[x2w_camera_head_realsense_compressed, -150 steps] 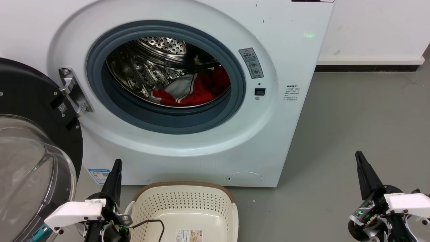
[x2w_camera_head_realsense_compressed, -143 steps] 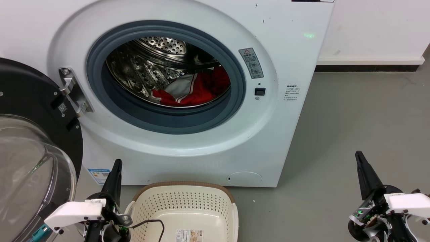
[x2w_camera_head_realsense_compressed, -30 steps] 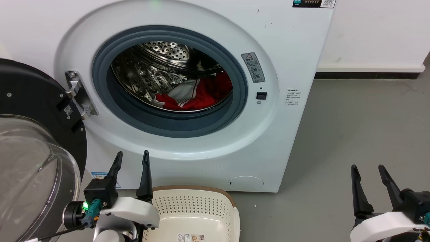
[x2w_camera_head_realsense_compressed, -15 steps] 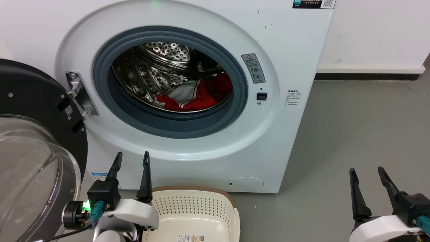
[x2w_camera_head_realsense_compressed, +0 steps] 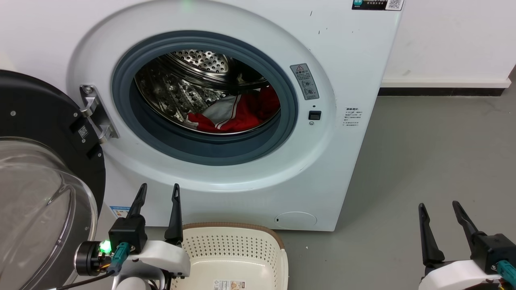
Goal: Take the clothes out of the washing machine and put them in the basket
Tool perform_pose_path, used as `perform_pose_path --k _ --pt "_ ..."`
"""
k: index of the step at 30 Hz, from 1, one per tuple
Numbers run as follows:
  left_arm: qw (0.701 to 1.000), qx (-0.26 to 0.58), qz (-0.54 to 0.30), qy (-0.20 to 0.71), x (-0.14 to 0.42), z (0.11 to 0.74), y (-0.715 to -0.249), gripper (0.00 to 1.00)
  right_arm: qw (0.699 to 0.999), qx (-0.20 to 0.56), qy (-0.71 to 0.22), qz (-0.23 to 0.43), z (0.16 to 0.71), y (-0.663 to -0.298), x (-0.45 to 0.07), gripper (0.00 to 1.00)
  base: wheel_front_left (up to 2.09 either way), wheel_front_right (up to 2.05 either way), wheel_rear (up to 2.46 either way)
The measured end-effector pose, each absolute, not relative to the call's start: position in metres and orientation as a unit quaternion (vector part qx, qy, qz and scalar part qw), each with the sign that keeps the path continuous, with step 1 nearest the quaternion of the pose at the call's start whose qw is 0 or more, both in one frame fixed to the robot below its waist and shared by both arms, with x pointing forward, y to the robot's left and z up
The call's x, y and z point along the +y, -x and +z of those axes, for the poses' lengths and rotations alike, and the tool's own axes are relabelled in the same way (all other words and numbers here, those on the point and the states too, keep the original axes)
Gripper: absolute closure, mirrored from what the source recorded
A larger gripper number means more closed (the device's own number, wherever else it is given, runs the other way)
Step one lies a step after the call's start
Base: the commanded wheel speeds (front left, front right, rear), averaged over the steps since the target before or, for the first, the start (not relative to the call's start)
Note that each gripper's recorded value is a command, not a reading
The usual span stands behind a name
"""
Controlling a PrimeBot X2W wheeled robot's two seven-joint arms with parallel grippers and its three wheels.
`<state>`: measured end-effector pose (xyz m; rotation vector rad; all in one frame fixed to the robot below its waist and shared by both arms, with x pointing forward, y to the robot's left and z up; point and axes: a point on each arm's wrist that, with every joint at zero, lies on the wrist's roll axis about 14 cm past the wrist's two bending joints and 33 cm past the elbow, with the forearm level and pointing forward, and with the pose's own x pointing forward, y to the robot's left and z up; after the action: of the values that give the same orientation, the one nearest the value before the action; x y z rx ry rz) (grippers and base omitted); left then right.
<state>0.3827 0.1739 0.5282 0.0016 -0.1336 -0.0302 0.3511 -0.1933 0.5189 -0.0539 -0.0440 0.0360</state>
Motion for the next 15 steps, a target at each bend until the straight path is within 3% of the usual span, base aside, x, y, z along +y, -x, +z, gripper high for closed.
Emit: perform_pose_path --k 15 --pt "0.998 -0.057 -0.013 -0.004 0.1747 0.5220 -0.3880 0.00 1.000 -0.017 0.022 0.016 0.5134 -0.3518 -0.1945 0.00 0.00 0.00 0.00"
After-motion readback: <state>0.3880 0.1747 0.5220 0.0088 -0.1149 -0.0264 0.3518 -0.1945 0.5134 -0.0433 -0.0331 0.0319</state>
